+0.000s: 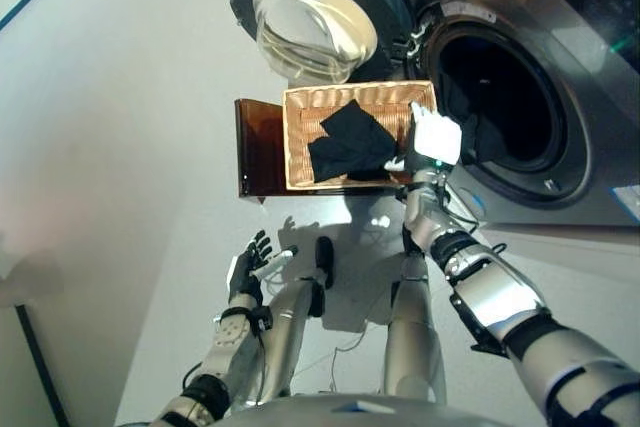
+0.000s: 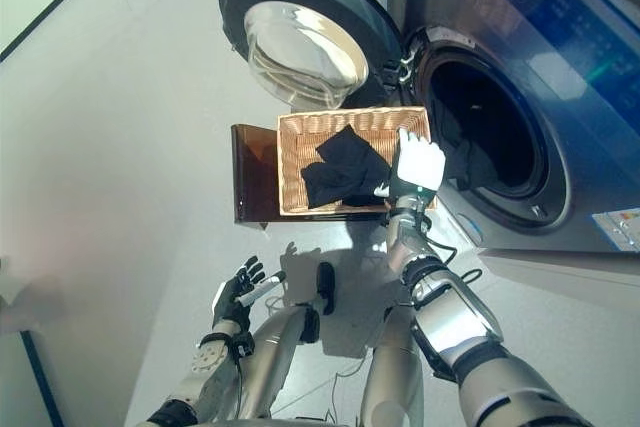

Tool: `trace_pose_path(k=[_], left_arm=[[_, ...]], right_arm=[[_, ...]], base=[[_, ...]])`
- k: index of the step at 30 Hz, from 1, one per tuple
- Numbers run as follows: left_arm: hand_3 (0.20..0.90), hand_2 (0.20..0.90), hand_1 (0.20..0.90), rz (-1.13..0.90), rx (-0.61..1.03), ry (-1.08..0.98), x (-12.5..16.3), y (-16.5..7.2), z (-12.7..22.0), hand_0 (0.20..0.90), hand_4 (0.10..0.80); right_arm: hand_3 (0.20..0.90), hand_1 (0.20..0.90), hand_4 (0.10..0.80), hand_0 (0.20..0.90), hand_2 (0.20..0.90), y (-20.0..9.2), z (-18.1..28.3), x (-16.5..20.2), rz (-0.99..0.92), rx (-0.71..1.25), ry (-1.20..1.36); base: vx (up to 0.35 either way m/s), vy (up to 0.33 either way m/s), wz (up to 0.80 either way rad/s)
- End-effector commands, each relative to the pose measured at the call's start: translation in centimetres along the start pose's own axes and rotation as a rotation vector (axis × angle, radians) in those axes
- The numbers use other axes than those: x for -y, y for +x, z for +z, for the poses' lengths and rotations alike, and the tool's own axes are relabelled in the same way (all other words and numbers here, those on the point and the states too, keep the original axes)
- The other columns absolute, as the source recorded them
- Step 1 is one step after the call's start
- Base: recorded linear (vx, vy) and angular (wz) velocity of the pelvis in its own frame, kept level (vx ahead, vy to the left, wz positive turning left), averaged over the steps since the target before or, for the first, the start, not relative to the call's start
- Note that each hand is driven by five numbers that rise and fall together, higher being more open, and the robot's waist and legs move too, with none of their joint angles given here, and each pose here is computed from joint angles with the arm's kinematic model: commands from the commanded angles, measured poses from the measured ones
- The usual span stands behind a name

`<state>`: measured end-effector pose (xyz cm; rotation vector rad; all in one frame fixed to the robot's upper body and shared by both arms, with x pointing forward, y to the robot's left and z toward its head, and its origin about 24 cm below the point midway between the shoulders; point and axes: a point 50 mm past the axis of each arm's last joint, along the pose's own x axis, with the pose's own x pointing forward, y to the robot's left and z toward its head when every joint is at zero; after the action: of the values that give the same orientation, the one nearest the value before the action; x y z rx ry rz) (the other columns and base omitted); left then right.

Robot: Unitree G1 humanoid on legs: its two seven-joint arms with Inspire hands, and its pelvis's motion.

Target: Pick up the clothes and place them into the washing machine

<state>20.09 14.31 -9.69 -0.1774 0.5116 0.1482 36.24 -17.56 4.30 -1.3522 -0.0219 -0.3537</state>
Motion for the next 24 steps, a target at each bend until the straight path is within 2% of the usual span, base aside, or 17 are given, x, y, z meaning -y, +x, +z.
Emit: trace_pose_path(k=[1,14,24], left_arm=[[0.900,0.900,0.900,0.022,0.075,0.018,-0.5,0.2,1.1,0.900,0.800],[0.900,0.900,0.900,0.047,0.068,0.048,-0.8,0.5,1.0,0.900,0.800],[0.900,0.900,0.900,0.025,0.116,0.045,-0.7,0.5,2.1,0.900,0.800]], right_arm=[[0.900,0.900,0.800,0.900,0.900,2.1,3.5,3.6,-0.163,0.233,-0.015],[0.900,0.900,0.800,0.900,0.900,1.6,6.0,3.1,-0.103,0.335,-0.002],[0.900,0.900,0.800,0.900,0.900,2.5,6.9,3.8,-0.092,0.331,-0.004]], base=[[0.015,-0.022,0.04],[0.012,-0.021,0.04],[-0.011,-0.017,0.06]])
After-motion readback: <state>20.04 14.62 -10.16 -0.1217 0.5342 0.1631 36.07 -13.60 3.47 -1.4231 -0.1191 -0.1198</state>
